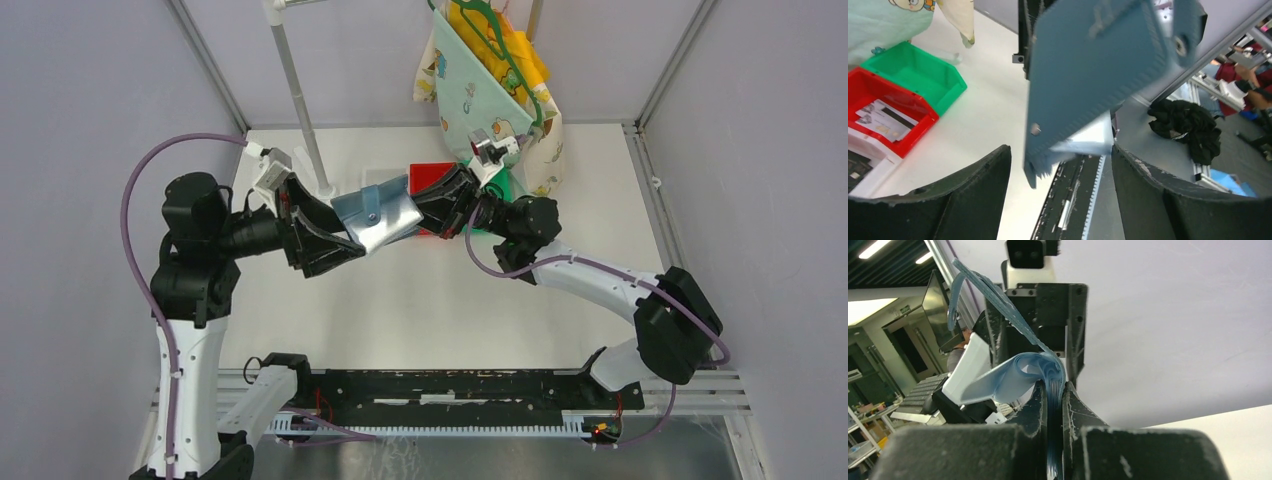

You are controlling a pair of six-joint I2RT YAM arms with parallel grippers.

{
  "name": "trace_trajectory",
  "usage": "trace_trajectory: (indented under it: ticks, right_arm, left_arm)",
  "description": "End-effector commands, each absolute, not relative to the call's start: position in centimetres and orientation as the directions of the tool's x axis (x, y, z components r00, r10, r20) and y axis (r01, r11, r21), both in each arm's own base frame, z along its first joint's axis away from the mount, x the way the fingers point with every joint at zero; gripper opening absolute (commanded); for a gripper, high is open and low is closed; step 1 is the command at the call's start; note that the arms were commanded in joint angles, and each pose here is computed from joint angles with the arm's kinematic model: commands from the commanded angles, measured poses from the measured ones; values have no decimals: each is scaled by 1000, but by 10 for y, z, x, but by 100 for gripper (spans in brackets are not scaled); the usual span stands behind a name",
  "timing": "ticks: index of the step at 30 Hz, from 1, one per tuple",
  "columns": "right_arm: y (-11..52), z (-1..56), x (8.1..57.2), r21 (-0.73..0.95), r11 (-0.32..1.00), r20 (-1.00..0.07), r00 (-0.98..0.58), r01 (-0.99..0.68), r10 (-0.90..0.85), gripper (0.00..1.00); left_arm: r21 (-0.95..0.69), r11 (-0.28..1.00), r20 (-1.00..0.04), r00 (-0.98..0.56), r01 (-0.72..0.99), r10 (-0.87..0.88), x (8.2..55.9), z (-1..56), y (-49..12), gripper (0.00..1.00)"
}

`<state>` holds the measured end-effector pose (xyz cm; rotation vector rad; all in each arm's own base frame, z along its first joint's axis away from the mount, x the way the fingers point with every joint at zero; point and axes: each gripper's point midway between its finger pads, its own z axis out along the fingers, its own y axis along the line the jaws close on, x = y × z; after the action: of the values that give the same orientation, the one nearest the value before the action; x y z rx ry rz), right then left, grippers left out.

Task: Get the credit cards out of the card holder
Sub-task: Open the card holder at the center of the board.

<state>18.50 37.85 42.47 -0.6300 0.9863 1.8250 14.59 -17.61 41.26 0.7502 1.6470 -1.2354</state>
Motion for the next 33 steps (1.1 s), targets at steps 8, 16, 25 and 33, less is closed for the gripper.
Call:
trace_trajectory:
  ticks: [8, 16, 25, 33]
  right_arm:
    - [358, 462, 181, 380, -281, -719, -472, -881, 510, 0]
    - [383, 455, 171, 407, -275, -767, -489, -871, 416, 0]
    - [401, 452, 161, 420, -277, -793, -498, -864, 350, 0]
    - [414, 440, 154, 441, -282, -799, -516, -852, 309, 0]
  left_arm:
    - [114, 352, -990, 76, 929, 121, 137, 429, -163, 70]
    - [205, 516, -979, 182, 831, 95, 164, 439, -150, 52]
    - [195, 561, -980, 176, 804, 89, 172, 437, -145, 38]
    - [86, 566, -995, 95, 820, 13, 176, 434, -149, 31]
